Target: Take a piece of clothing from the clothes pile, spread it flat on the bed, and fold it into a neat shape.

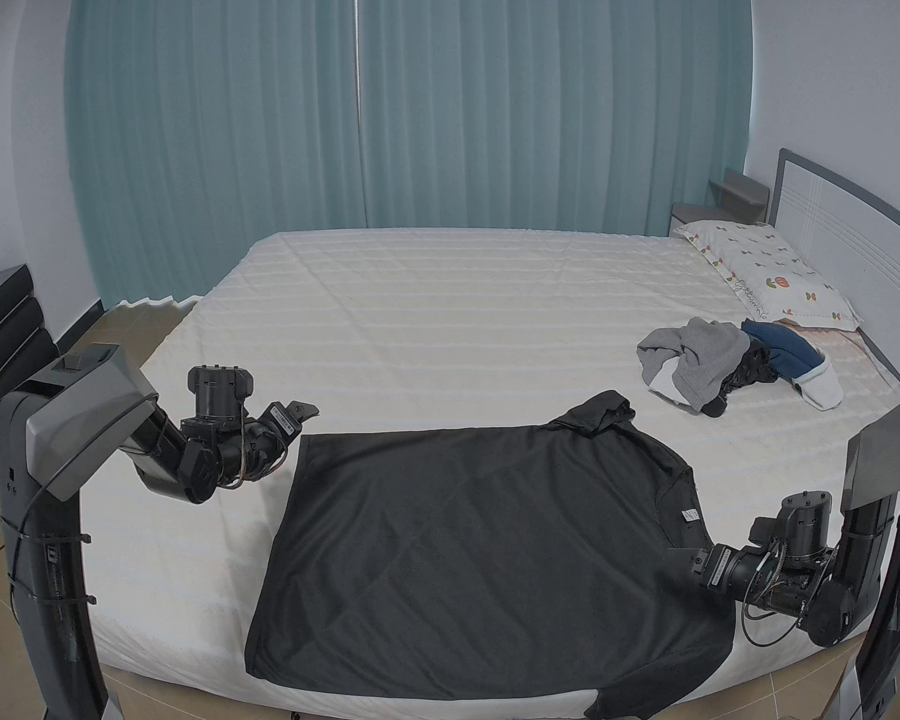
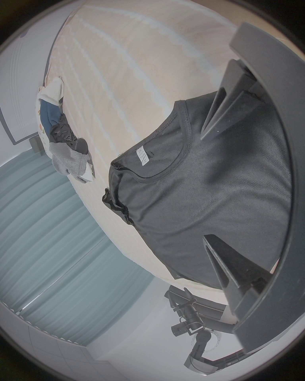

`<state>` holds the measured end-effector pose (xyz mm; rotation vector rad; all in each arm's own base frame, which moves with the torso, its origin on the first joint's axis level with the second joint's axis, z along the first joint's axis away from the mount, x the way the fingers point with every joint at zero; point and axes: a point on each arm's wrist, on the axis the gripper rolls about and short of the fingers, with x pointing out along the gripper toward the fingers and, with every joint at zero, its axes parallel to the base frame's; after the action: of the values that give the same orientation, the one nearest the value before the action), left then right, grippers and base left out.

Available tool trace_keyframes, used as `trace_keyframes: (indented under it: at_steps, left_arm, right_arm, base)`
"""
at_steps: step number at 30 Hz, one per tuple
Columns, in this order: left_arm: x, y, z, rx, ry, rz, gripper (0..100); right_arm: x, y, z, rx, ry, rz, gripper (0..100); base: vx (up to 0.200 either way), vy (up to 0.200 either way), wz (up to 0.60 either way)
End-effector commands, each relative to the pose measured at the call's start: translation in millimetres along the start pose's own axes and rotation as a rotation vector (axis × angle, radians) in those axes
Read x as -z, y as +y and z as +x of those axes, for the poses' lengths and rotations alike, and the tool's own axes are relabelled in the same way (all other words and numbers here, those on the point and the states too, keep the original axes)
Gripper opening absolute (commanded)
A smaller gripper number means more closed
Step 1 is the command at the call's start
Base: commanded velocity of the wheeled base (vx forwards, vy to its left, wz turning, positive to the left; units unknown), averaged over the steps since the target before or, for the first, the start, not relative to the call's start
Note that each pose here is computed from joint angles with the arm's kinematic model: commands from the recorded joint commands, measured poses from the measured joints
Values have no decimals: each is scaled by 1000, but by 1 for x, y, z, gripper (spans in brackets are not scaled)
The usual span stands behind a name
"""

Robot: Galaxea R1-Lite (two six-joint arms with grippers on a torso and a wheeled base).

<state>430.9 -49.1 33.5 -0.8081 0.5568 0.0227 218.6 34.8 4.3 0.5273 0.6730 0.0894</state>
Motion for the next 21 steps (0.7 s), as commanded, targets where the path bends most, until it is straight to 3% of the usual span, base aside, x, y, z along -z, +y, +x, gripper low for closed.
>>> trace_keyframes:
  at_steps: [1,21]
  left_arm:
    - [7,2,31,-25,-18,8,100]
    - [21,12,61,-82,-60,76,100]
  right_arm:
    - [0,0,1,-1,-1,9,100]
    - [3,4,1,-16,12,-4,100]
  base:
    - [0,0,0]
    - [0,0,0]
